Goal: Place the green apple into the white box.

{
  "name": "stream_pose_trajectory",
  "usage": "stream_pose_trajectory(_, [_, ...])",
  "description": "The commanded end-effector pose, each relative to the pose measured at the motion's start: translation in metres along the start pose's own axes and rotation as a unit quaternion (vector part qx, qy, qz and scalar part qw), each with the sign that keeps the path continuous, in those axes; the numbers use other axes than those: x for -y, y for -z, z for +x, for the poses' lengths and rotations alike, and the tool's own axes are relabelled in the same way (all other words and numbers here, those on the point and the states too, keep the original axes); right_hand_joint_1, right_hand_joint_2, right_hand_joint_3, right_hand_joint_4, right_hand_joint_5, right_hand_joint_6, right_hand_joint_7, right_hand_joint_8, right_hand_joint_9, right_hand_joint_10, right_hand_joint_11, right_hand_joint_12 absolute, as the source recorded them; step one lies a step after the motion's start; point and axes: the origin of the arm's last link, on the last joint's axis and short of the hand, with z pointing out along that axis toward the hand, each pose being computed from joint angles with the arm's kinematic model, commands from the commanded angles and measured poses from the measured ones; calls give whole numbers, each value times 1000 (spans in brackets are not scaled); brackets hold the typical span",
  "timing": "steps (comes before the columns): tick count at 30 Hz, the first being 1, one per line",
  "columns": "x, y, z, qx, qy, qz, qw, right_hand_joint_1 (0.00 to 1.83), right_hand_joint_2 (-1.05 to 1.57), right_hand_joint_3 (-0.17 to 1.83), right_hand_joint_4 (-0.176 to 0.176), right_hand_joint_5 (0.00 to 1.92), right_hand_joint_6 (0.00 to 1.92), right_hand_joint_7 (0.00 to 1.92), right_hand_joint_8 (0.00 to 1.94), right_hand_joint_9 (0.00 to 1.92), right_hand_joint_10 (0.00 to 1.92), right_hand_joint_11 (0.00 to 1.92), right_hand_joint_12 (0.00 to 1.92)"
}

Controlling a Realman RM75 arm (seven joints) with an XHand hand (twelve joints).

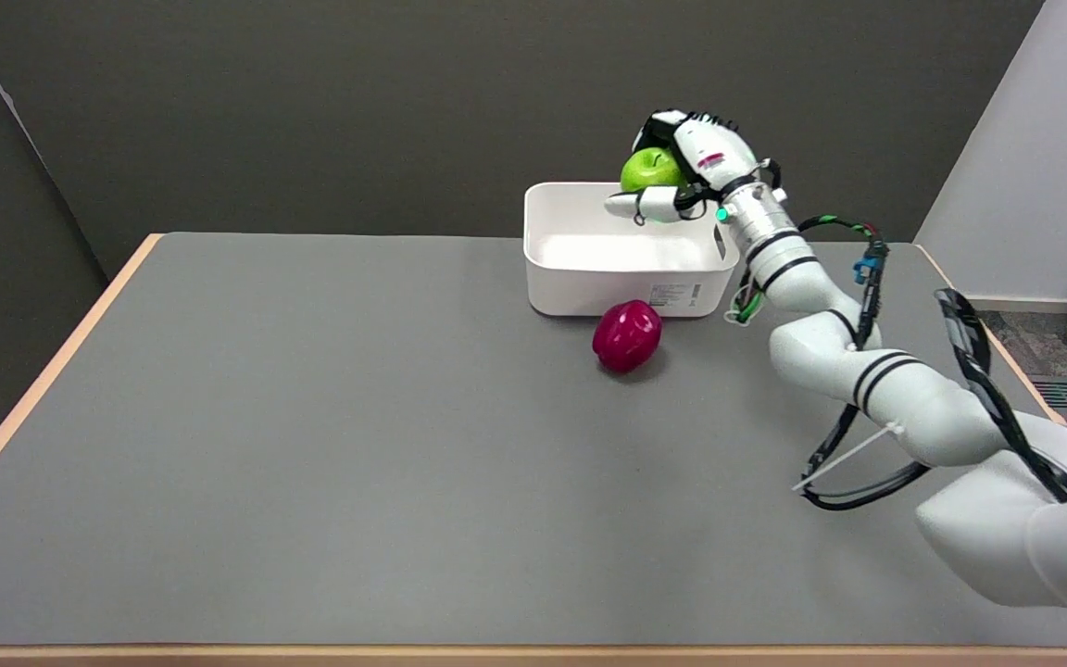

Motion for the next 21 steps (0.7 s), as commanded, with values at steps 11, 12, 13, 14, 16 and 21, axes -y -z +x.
stream_pose_trajectory(11, [21,-10,-17,37,-150,-51,987,456,674,834,56,72,313,6,85,-1,28,-1,483])
stream_pose_trajectory(12, [21,-10,-17,36,-151,-50,987,453,693,788,58,81,291,-1,75,-1,-1,-1,437])
stream_pose_trajectory(13, [20,-9,-16,36,-153,-50,986,452,689,775,61,76,286,-1,25,-1,-1,-1,345])
stream_pose_trajectory(14, [20,-8,-16,35,-152,-49,987,449,674,790,64,71,289,-1,-1,-1,-1,-1,302])
stream_pose_trajectory(16, [20,-6,-15,32,-151,-46,987,431,617,881,76,70,317,-1,-1,-1,-1,-1,368])
stream_pose_trajectory(21, [27,5,6,-14,-152,-10,988,383,645,743,107,139,311,-1,-1,-1,-1,-1,389])
